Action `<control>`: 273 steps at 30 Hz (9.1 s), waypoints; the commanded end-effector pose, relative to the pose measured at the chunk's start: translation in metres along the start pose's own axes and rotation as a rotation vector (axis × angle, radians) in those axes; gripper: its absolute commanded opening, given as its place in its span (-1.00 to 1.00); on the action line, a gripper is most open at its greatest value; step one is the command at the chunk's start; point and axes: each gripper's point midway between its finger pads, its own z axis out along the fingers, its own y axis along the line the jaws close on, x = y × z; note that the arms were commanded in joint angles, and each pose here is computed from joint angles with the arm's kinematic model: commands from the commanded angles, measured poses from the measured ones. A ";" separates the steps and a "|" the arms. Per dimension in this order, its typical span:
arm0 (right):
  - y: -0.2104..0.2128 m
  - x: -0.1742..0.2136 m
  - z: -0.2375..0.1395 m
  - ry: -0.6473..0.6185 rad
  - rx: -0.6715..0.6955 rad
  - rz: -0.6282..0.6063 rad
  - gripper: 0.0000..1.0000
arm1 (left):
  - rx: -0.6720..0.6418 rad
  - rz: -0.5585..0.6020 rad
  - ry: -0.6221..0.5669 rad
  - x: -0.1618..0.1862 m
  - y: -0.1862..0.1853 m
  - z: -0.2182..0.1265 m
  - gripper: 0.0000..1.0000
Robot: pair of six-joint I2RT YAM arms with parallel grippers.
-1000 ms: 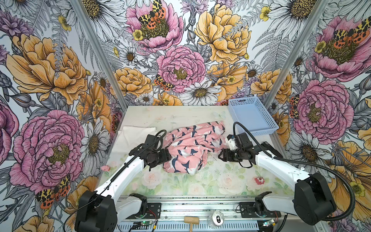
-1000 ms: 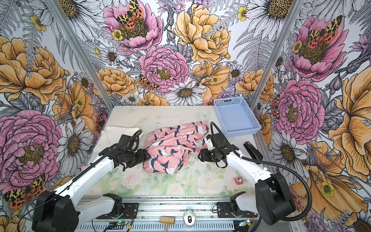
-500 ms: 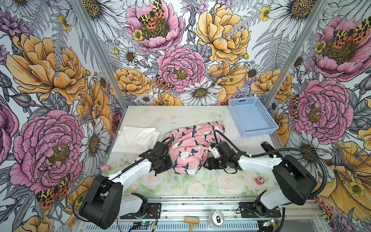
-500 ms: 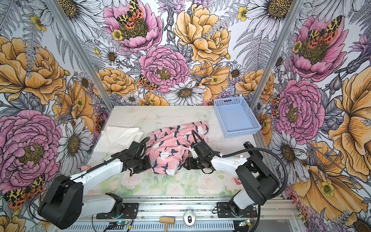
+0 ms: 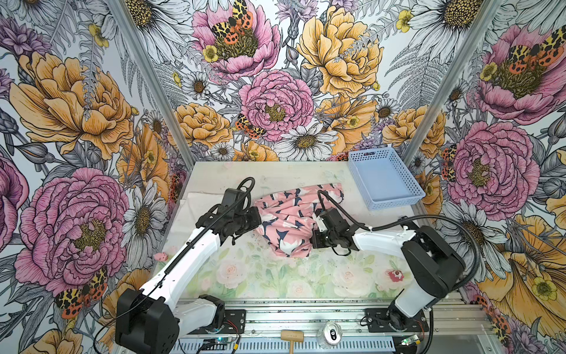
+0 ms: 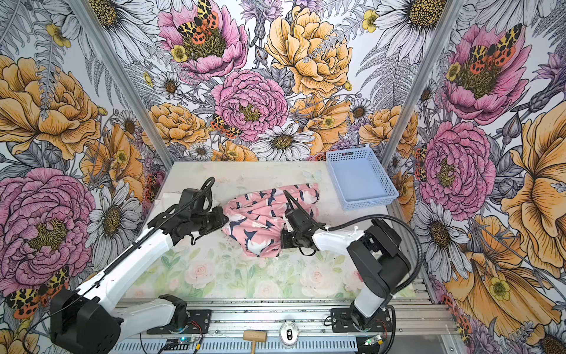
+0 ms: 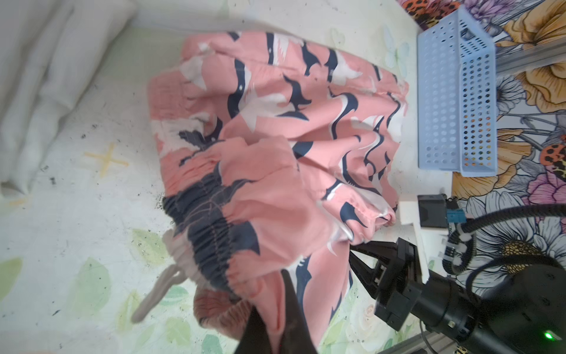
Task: Fold and stack the mixed laundry pile
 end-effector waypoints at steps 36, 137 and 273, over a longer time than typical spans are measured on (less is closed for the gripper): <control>-0.074 0.119 -0.126 -0.060 0.119 0.638 0.50 | -0.083 0.038 0.053 0.006 0.016 0.004 -1.00; -0.170 -0.036 -0.203 -0.244 0.347 0.655 -1.00 | -0.101 0.163 0.103 0.004 0.024 0.039 0.07; -0.072 0.089 -0.218 -0.262 0.135 0.683 -0.41 | -0.009 0.051 0.084 0.078 0.055 0.010 -0.90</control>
